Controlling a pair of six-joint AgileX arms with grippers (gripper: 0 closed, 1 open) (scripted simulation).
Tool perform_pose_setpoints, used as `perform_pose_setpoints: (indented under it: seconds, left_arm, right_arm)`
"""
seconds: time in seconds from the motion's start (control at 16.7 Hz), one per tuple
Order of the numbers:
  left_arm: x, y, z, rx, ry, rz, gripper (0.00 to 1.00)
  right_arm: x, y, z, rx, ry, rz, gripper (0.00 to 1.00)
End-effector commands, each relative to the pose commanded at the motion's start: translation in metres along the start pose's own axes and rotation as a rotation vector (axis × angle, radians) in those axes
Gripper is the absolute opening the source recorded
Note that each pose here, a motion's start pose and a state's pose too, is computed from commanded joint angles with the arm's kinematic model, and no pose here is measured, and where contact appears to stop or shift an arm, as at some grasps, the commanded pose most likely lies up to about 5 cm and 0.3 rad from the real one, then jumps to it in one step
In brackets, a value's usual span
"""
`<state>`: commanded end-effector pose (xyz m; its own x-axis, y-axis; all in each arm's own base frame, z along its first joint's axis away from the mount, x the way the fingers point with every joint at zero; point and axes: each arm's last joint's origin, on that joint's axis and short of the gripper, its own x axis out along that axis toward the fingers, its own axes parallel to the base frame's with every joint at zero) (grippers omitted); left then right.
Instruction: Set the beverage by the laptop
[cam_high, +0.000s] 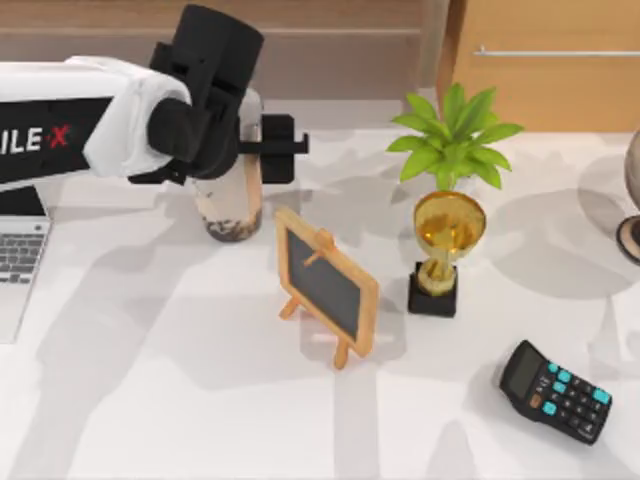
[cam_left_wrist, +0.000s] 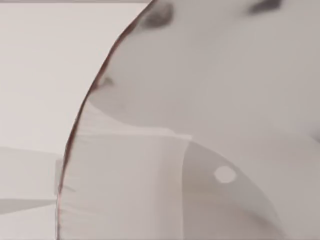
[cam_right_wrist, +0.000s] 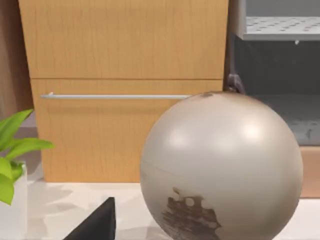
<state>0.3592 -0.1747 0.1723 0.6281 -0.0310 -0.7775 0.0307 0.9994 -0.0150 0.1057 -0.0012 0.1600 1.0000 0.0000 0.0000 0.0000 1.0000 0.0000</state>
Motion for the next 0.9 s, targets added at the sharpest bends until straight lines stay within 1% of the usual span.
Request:
perform_pose_setpoints:
  seconds: [0.36, 0.6, 0.78, 0.9]
  left_arm:
    - [-0.008, 0.000, 0.006, 0.000, 0.000, 0.000, 0.00]
    - [-0.006, 0.000, 0.005, 0.003, 0.005, 0.002, 0.00]
    - [-0.021, 0.002, 0.020, -0.003, -0.060, -0.014, 0.00]
    - [-0.030, 0.006, 0.025, 0.008, -0.081, -0.019, 0.00]
  right_arm:
    - [0.000, 0.000, 0.000, 0.000, 0.000, 0.000, 1.00]
    - [0.000, 0.000, 0.000, 0.000, 0.000, 0.000, 1.00]
    - [0.000, 0.000, 0.000, 0.000, 0.000, 0.000, 1.00]
    - [0.000, 0.000, 0.000, 0.000, 0.000, 0.000, 1.00]
